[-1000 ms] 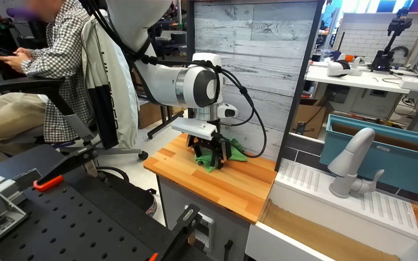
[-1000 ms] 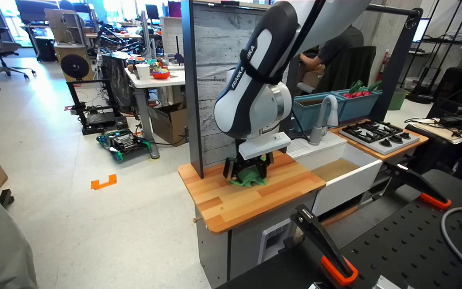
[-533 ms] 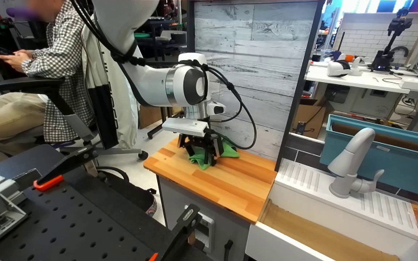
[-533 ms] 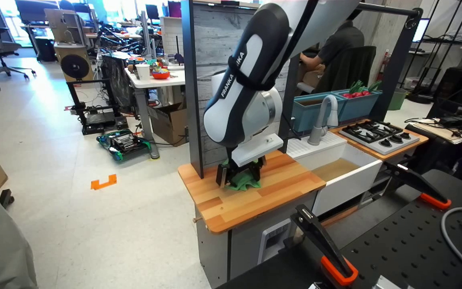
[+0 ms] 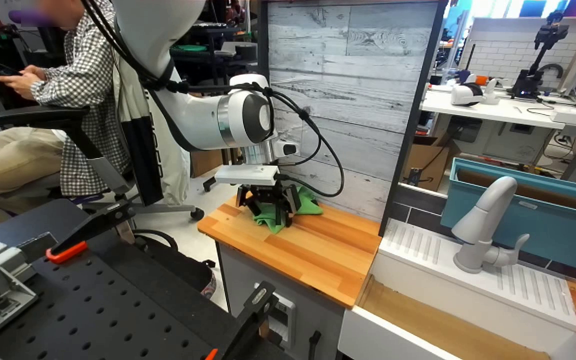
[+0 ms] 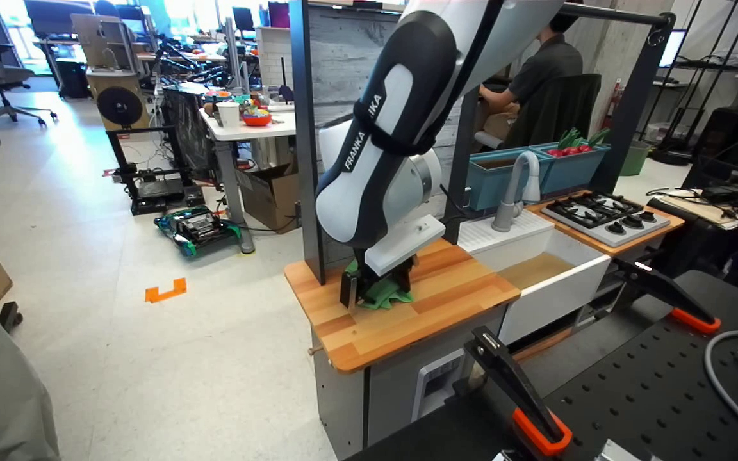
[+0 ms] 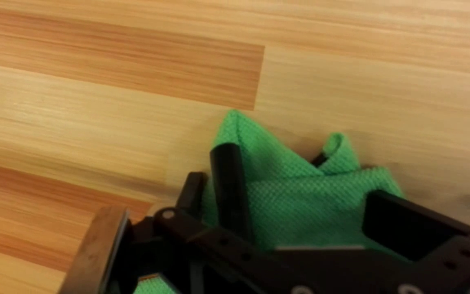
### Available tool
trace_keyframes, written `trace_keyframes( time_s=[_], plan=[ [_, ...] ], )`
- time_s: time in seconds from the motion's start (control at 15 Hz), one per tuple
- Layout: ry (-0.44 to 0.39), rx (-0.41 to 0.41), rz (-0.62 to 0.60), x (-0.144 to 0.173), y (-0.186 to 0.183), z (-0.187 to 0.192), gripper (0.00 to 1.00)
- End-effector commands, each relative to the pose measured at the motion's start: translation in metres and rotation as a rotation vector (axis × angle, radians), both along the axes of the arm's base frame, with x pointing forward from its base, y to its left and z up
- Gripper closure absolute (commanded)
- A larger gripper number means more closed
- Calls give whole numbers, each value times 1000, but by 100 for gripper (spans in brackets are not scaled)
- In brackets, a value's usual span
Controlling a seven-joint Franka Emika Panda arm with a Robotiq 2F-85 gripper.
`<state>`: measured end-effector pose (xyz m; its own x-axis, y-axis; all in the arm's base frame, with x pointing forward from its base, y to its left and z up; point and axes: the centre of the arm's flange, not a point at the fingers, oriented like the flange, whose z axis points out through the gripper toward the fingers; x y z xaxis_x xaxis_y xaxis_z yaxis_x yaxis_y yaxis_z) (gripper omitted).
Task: Move the cloth
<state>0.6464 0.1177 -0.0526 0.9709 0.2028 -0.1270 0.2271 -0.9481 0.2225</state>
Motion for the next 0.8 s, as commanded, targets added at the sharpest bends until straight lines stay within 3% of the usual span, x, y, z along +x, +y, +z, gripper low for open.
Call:
trace_keyframes(
  time_s=[0.0, 0.73],
  plan=[
    [20, 10, 38, -27, 15, -11, 0],
    [6, 81, -45, -35, -38, 7, 0]
  ],
)
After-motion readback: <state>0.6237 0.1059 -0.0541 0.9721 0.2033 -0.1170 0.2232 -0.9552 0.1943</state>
